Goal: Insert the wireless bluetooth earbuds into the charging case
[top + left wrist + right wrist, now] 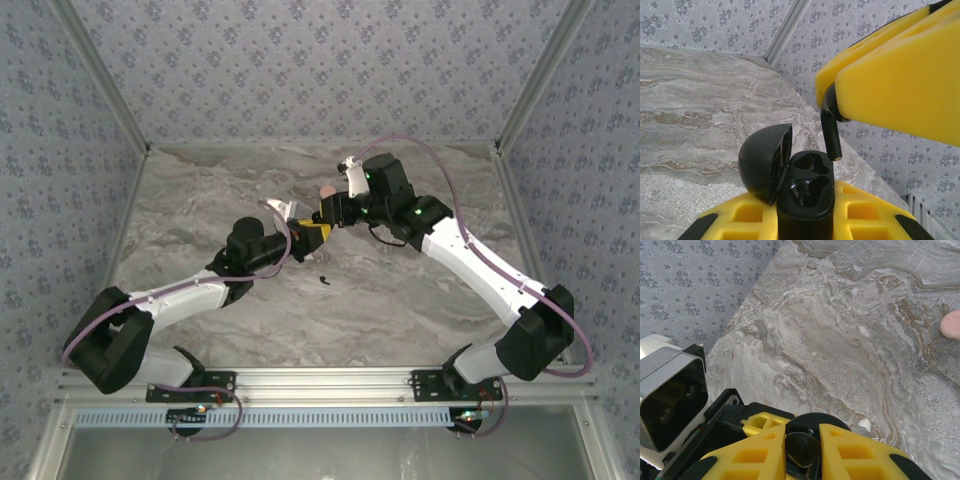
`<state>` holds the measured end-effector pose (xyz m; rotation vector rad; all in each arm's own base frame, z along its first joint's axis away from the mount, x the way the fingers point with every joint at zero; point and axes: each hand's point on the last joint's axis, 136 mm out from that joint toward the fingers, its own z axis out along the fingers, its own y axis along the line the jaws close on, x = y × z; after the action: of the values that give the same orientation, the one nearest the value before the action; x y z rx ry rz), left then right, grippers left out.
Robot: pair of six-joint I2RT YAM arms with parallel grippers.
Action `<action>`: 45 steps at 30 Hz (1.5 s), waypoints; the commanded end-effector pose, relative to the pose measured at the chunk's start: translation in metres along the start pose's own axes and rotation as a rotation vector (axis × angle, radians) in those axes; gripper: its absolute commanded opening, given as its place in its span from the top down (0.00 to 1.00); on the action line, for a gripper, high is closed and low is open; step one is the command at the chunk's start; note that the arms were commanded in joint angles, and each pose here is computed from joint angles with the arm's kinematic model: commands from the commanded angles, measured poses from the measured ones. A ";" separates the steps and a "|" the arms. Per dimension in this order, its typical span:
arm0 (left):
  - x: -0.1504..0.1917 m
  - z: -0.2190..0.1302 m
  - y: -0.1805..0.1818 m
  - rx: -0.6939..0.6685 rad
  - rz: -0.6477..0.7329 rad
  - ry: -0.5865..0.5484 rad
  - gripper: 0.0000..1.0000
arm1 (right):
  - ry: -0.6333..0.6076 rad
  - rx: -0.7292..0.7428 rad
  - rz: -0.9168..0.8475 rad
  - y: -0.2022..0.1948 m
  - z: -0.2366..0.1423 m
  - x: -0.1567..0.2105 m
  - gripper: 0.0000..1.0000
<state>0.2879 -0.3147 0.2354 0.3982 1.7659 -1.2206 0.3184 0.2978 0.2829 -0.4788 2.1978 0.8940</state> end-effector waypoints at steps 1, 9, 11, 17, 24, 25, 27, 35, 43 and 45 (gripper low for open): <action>-0.030 -0.003 -0.028 0.079 0.036 -0.075 0.83 | -0.049 -0.024 -0.041 0.013 -0.011 -0.013 0.78; -0.033 -0.004 -0.030 0.083 0.036 -0.086 0.83 | -0.043 -0.015 -0.045 0.011 -0.010 -0.010 0.78; -0.034 -0.004 -0.031 0.086 0.037 -0.089 0.83 | -0.042 -0.012 -0.044 0.009 -0.009 -0.009 0.78; -0.035 -0.005 -0.031 0.084 0.035 -0.093 0.83 | -0.047 -0.019 -0.048 0.012 -0.010 -0.011 0.78; -0.037 -0.004 -0.032 0.083 0.034 -0.098 0.84 | -0.029 -0.018 -0.053 0.010 -0.008 -0.006 0.78; -0.038 -0.004 -0.032 0.083 0.035 -0.100 0.84 | -0.026 -0.018 -0.053 0.010 -0.007 -0.005 0.78; -0.039 -0.004 -0.032 0.083 0.034 -0.102 0.84 | -0.020 -0.016 -0.053 0.009 -0.006 -0.002 0.78; -0.039 -0.001 -0.028 0.063 0.026 -0.103 0.84 | -0.002 -0.024 -0.063 0.010 -0.006 0.002 0.78; -0.039 -0.001 -0.027 0.057 0.029 -0.100 0.85 | 0.017 -0.004 -0.063 0.007 -0.005 0.008 0.75; -0.038 0.000 -0.026 0.055 0.027 -0.097 0.85 | 0.016 -0.002 -0.063 0.006 -0.005 0.007 0.73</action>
<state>0.2892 -0.3139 0.2514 0.3862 1.7293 -1.2282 0.3149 0.3009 0.2821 -0.5299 2.1833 0.8784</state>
